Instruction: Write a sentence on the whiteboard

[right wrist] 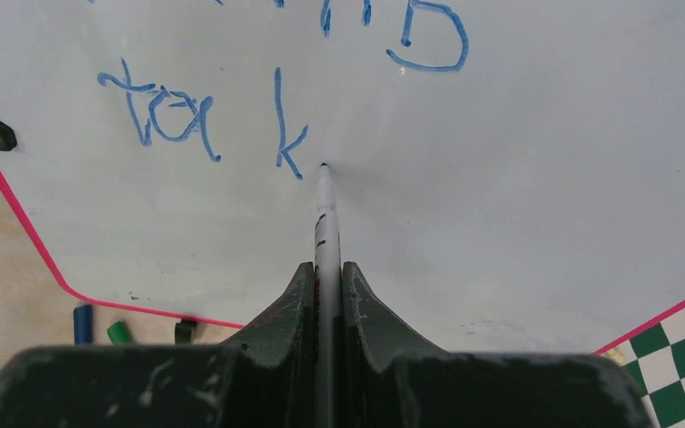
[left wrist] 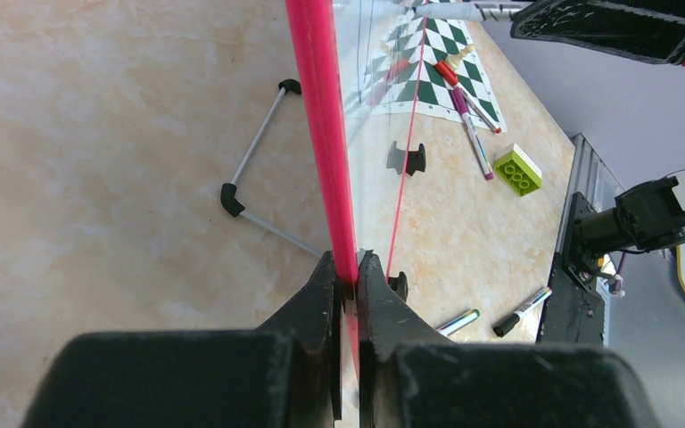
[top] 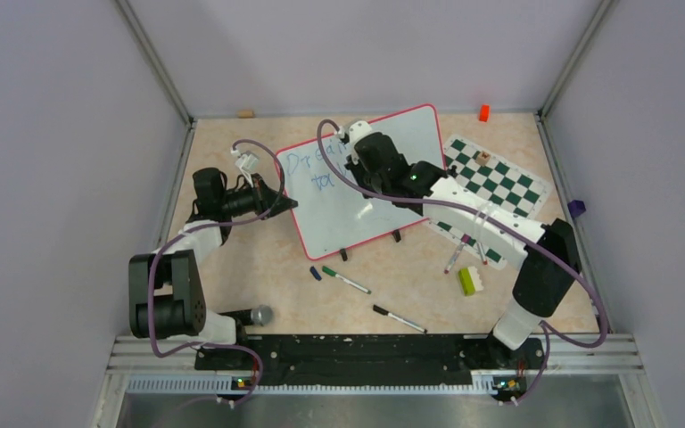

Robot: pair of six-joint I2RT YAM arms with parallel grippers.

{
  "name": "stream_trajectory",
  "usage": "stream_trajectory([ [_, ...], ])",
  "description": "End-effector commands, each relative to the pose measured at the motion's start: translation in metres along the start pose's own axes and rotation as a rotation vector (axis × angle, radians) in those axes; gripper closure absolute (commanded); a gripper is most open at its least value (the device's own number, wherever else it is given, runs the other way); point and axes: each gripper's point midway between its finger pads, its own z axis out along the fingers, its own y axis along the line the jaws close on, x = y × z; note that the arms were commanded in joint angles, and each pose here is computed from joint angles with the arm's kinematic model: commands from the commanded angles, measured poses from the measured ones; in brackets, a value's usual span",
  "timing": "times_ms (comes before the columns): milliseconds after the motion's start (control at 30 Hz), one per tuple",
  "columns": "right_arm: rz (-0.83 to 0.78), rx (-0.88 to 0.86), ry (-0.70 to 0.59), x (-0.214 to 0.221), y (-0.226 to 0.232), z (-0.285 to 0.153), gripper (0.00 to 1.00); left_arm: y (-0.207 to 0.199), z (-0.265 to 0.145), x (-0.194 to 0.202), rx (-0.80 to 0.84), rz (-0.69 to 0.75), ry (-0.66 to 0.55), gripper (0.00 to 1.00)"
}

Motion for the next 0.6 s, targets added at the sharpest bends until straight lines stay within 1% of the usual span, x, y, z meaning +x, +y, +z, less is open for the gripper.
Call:
stream_trajectory([
  [0, 0.013, 0.006, -0.062, -0.026, -0.002, 0.001, 1.00, 0.011, 0.001, 0.004, -0.045, 0.133, -0.004, 1.00],
  [567, 0.023, 0.097, -0.039, -0.018, -0.021, 0.005, 1.00, 0.011, 0.001, 0.004, -0.044, 0.134, -0.003, 1.00],
])
